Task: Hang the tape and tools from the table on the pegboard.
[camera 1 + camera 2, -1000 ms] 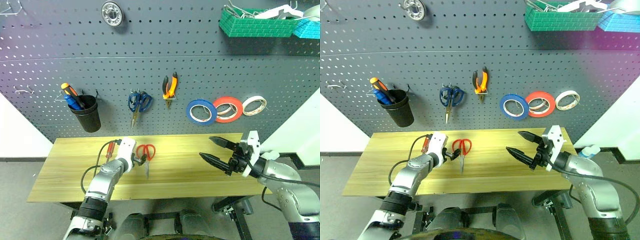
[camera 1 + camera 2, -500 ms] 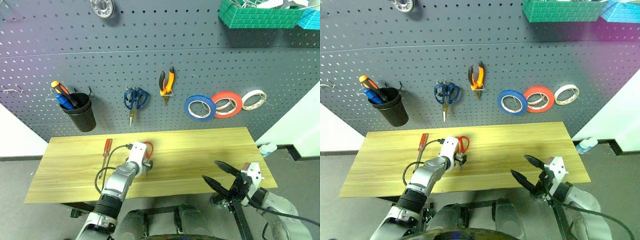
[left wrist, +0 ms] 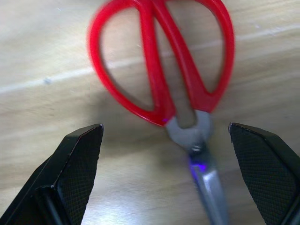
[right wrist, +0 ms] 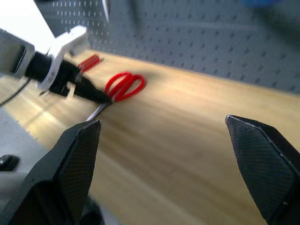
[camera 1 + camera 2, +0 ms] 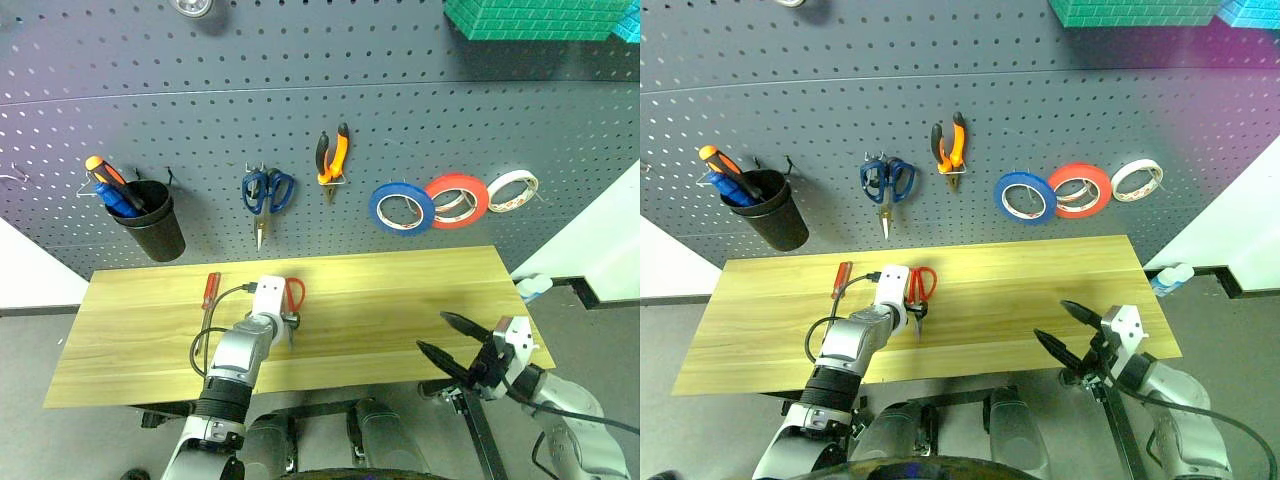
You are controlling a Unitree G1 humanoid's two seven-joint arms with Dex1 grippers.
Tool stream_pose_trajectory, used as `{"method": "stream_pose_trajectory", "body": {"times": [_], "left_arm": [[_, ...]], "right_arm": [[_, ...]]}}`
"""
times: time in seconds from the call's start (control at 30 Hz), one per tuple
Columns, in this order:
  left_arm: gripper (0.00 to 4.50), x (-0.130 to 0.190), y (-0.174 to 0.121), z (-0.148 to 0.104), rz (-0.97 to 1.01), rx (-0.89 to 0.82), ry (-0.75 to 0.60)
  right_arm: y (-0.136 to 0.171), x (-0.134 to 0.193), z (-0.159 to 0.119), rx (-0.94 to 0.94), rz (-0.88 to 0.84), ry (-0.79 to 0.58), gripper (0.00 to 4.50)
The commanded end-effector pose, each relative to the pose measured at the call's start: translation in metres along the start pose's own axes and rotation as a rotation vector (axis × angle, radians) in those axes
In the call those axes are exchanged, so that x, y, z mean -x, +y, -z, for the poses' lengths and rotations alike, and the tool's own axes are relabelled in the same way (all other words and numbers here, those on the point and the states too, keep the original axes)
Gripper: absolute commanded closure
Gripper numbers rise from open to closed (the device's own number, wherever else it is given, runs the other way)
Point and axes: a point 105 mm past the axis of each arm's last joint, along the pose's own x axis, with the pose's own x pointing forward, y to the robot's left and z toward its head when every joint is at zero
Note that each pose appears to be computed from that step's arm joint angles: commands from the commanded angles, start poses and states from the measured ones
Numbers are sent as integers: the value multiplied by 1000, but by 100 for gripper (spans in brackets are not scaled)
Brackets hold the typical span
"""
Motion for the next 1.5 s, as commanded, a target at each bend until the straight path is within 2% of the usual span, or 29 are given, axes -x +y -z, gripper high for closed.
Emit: {"method": "stream_pose_trajectory", "body": {"times": [0.03, 0.3, 0.57, 0.8, 0.9, 1.17, 1.2, 1.5], "left_arm": [[0, -1, -8, -6, 39, 27, -1], [0, -3, -10, 7, 44, 50, 81], [0, -9, -5, 6, 13, 46, 141], [0, -13, -11, 10, 41, 59, 179], [63, -13, -7, 15, 14, 85, 191], [328, -11, -11, 24, 27, 108, 235], [341, -11, -12, 26, 31, 108, 242], [341, -7, -14, 32, 41, 134, 255]], "right_arm": [[4, 2, -18, 28, -2, -36, 6], [9, -4, -37, 41, 11, -46, 6], [14, -16, -51, 39, 24, -63, 6], [27, -30, -80, 61, 29, -90, 6], [32, -36, -93, 70, 30, -98, 0], [31, -44, -113, 85, 47, -110, 0], [30, -44, -114, 86, 50, -111, 0], [22, -40, -104, 74, 58, -101, 0]]}}
